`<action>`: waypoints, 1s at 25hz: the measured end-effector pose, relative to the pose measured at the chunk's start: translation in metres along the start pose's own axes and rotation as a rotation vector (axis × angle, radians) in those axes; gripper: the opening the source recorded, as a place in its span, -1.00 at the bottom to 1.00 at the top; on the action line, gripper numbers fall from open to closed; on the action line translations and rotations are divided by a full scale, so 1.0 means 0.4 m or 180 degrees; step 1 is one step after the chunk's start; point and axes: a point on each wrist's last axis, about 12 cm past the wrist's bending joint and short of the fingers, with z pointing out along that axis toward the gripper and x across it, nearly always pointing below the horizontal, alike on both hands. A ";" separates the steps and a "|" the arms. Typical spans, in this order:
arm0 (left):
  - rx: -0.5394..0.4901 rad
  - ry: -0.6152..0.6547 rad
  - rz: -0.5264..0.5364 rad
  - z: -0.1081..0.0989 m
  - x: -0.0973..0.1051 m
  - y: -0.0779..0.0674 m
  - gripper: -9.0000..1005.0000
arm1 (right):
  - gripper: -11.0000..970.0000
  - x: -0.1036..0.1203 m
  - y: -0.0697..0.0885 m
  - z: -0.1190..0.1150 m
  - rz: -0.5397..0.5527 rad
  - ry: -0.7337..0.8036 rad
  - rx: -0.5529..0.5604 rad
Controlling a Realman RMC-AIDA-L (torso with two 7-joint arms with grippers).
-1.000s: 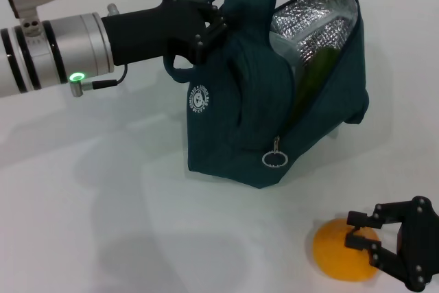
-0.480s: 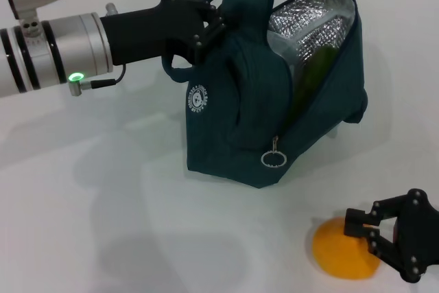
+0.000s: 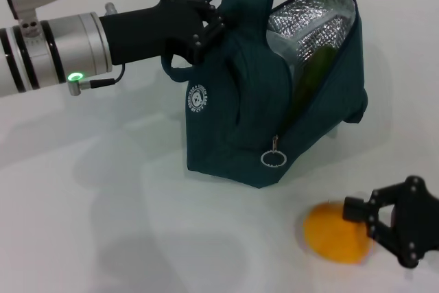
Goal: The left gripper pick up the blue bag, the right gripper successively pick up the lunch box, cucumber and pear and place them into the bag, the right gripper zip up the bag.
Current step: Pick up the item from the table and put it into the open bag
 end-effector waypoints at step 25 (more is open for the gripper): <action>-0.0025 -0.0015 0.0108 -0.017 0.012 -0.007 -0.82 | -0.91 -0.229 -0.173 0.044 -0.0692 -0.1753 0.0694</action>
